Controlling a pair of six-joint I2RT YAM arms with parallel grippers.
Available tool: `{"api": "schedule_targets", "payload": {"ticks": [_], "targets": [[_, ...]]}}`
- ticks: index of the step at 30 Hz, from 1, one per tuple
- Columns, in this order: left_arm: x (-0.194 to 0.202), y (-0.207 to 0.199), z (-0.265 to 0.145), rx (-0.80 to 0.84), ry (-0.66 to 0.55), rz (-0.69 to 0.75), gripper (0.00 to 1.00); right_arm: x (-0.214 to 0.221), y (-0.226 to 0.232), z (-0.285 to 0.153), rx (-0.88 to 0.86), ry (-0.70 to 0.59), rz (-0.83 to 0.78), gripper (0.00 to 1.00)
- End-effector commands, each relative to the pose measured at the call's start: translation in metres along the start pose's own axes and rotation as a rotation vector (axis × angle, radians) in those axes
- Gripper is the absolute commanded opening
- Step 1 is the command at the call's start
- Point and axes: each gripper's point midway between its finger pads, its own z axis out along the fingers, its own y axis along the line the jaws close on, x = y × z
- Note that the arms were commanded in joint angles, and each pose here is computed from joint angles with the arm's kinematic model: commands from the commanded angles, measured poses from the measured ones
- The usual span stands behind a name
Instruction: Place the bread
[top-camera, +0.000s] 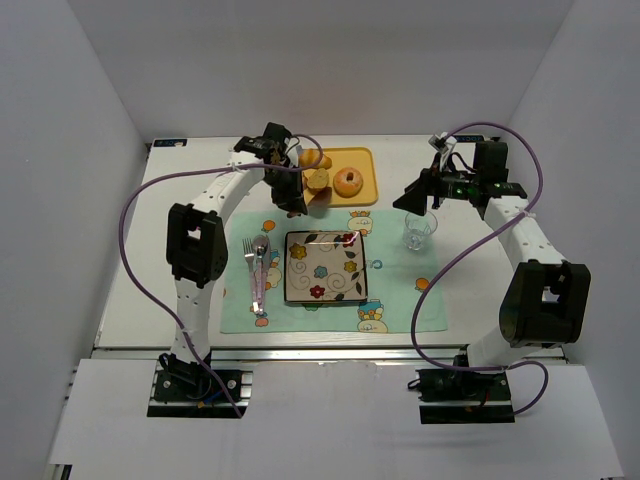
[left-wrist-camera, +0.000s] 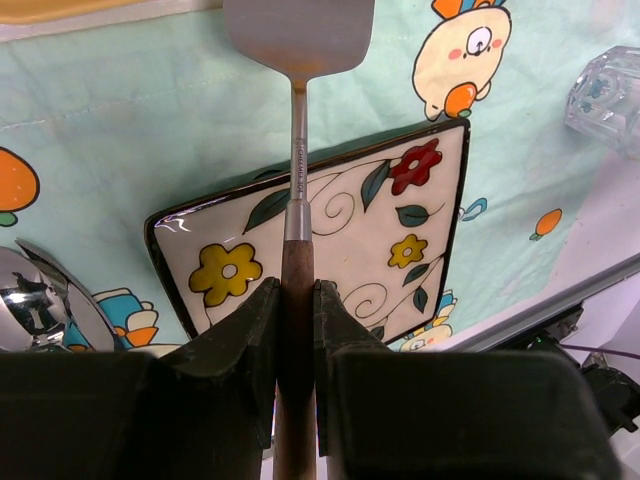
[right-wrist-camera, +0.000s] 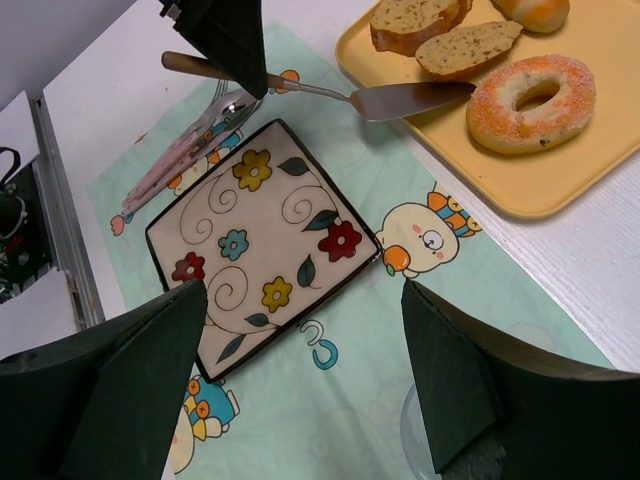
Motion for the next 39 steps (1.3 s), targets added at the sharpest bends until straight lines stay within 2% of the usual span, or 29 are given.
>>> {"api": "schedule_targets", "payload": {"ticks": [1, 14, 22, 39], "targets": [[-0.006, 0.0, -0.012, -0.039, -0.041, -0.007, 0.0, -0.011, 0.008, -0.003, -0.015, -0.033, -0.046, 0.84], [-0.006, 0.009, 0.003, -0.076, -0.102, -0.013, 0.0, -0.013, 0.01, -0.003, -0.023, -0.039, -0.046, 0.84], [-0.014, 0.004, -0.001, -0.058, -0.169, -0.024, 0.0, -0.01, 0.011, -0.003, -0.03, -0.038, -0.038, 0.84], [-0.039, -0.009, 0.017, -0.009, -0.16, -0.024, 0.0, -0.011, 0.012, -0.003, -0.037, -0.042, -0.039, 0.87]]}}
